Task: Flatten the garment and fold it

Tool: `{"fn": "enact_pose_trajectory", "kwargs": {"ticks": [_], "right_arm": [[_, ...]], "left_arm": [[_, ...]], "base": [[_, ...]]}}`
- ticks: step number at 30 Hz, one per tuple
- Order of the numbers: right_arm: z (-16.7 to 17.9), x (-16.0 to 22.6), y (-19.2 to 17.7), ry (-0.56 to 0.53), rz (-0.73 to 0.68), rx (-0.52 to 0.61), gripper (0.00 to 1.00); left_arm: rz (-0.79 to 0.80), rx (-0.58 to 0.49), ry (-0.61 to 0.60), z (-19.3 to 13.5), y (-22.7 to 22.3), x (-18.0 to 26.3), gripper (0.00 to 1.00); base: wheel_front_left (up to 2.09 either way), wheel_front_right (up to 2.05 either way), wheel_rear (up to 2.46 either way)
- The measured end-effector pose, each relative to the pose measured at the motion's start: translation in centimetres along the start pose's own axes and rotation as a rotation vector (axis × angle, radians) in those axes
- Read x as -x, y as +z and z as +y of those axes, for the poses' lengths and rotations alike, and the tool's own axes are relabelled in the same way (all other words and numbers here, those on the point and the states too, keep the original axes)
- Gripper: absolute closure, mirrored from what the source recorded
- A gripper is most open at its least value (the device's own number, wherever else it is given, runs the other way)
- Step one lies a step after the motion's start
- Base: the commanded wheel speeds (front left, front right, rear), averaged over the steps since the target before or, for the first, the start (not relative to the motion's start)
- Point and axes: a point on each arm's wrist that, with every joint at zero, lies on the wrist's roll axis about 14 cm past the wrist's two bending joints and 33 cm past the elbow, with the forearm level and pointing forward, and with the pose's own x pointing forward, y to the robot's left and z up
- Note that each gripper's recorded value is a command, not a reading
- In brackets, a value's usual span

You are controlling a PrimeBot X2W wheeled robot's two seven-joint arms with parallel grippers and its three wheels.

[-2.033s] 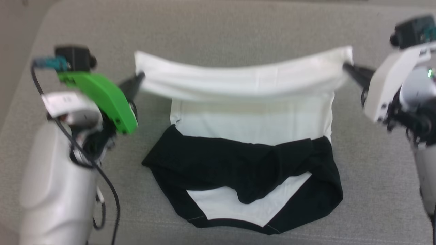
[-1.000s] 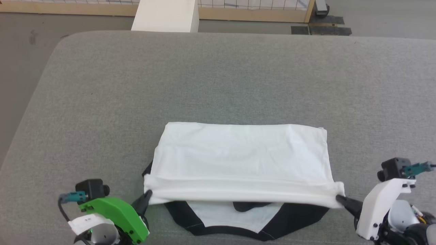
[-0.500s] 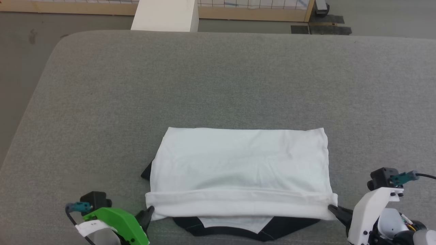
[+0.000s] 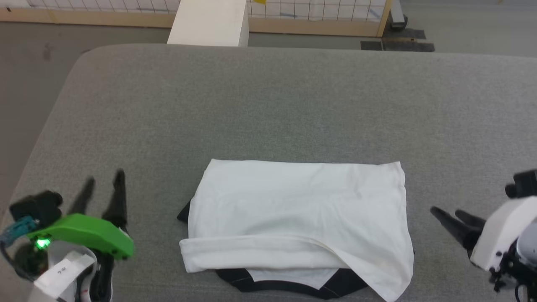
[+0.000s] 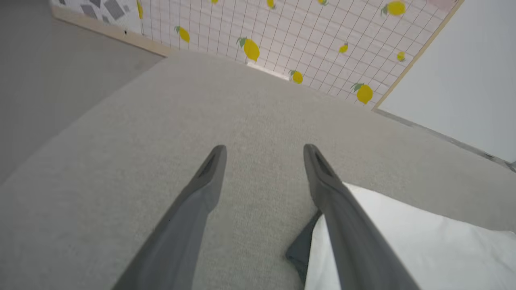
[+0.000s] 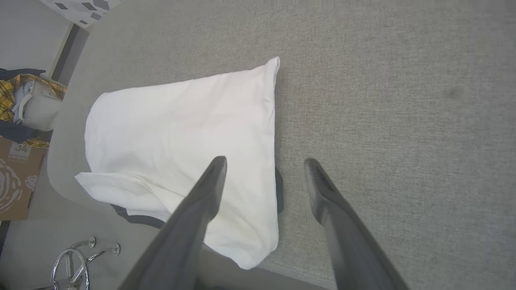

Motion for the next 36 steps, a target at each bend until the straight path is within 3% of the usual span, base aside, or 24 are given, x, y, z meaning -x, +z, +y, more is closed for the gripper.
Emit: {"fn": "enact_pose_trajectory", "kwargs": {"ticks": [4, 6, 12, 19, 27, 28, 29, 36], "right_arm": [[0.6, -1.6, 0.2, 0.037, 0.072, 0.061, 0.00], [0.5, -2.6, -0.5, 0.046, 0.118, 0.079, 0.00], [0.5, -5.8, -3.3, 0.080, 0.230, 0.074, 0.00], [1.3, -9.3, -5.6, 0.111, 0.298, 0.086, 0.00], [2.6, -11.0, -6.7, 0.139, 0.355, 0.180, 0.00], [2.6, -11.1, -6.7, 0.139, 0.359, 0.184, 0.73], [2.6, -11.1, -6.7, 0.136, 0.359, 0.184, 0.98], [1.5, -10.8, -5.1, 0.098, 0.278, 0.131, 1.00]], "left_arm": [[-0.303, -0.124, -0.033, -1.4, 4.9, -0.6, 0.00], [-0.380, -0.164, -0.039, -1.9, 5.6, -0.6, 0.00], [-0.421, -0.250, -0.046, -3.4, 5.4, -1.3, 0.00], [-0.424, -0.257, -0.020, -2.9, 5.0, -1.8, 0.00], [-0.394, -0.241, 0.006, -1.9, 4.0, -1.7, 0.00], [-0.394, -0.239, 0.007, -1.9, 3.9, -1.7, 0.00], [-0.394, -0.236, 0.004, -1.9, 3.9, -1.7, 0.00], [-0.397, -0.213, -0.008, -2.3, 3.9, -1.5, 0.00]], "base": [[0.00, 0.00, 0.00], [0.00, 0.00, 0.00], [0.00, 0.00, 0.00], [0.00, 0.00, 0.00], [0.00, 0.00, 0.00], [0.00, 0.00, 0.00], [0.00, 0.00, 0.00], [0.00, 0.00, 0.00]]}}
